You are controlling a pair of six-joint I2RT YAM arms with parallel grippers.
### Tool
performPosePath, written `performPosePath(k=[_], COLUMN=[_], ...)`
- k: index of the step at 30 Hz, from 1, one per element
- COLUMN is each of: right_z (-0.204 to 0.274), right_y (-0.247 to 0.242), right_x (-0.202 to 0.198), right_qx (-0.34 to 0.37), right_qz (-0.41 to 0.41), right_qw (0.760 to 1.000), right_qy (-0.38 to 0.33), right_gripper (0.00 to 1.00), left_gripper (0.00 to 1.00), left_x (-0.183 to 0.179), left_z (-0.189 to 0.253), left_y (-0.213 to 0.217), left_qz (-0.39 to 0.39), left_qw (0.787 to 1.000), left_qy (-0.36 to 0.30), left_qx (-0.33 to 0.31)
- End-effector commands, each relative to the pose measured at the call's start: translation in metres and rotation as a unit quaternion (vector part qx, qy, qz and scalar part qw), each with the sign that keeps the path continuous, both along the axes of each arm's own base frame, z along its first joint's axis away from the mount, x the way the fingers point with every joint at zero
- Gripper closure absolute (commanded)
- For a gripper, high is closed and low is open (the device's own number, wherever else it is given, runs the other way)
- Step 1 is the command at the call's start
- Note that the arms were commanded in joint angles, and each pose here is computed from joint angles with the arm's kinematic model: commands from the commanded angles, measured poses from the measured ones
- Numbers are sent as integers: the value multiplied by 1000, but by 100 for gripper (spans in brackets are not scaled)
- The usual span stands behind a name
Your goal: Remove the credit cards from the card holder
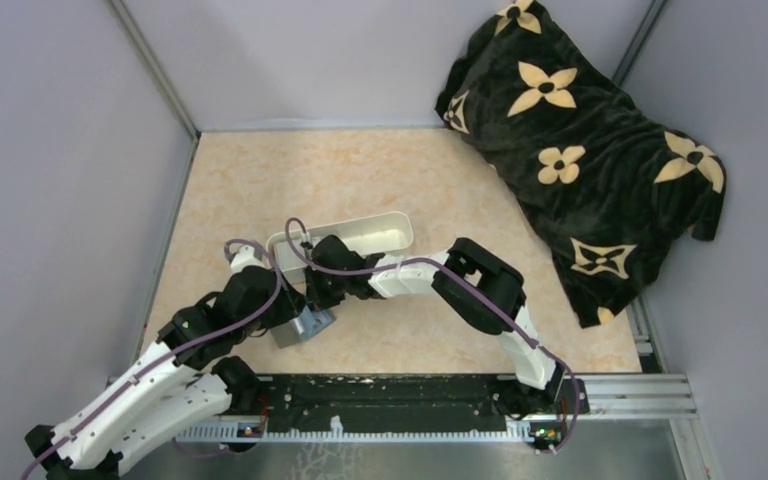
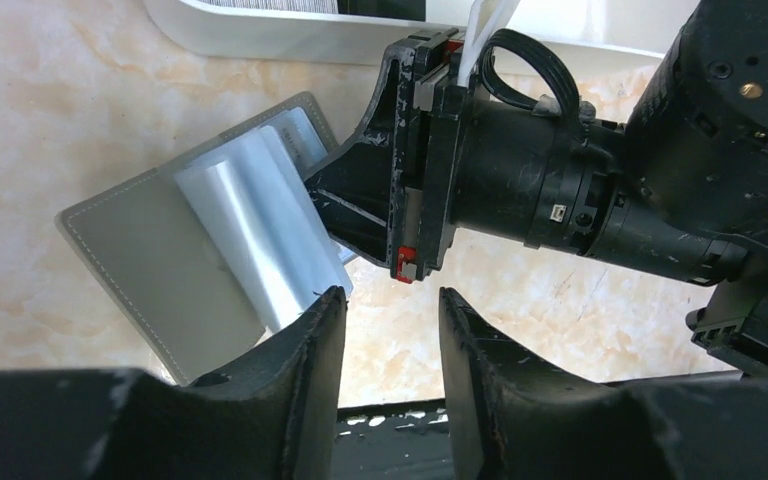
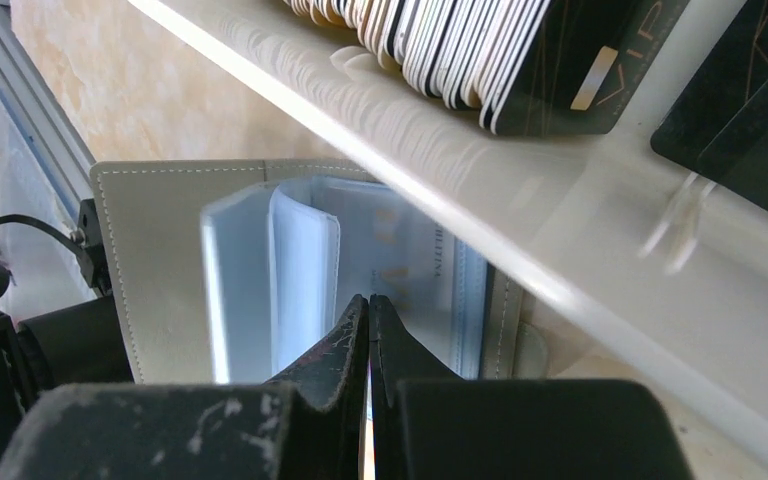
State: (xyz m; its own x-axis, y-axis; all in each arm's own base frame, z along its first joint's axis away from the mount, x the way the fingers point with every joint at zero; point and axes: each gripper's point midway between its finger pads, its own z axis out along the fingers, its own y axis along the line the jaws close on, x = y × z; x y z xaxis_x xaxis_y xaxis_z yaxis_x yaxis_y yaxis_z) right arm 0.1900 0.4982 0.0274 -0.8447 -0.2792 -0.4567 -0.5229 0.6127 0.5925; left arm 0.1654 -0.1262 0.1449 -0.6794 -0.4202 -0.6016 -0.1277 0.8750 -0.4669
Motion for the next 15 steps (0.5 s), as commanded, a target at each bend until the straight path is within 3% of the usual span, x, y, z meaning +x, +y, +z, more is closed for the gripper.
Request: performPosePath(k=[1,6,15], right_z=[-54,-61,-60], right_y=[-30,-40,-63], right_x=[-10,-13,-13], right_qx=[-71,-87,-129], right_qz=[-4,-7,-25], right_qw=[997,996,991], right_qy=[18,18,-5], right_gripper=[100,100,100], left_gripper=[54,55,58], left_x=[-4,-4,7], left_z=[0,16,14], left_y=[-2,-5,-12], left_qz=[-2,-7,-18], left_qw=[1000,999,1000], left_qy=[11,-14,-17], left_qx=[-9,-36,-15])
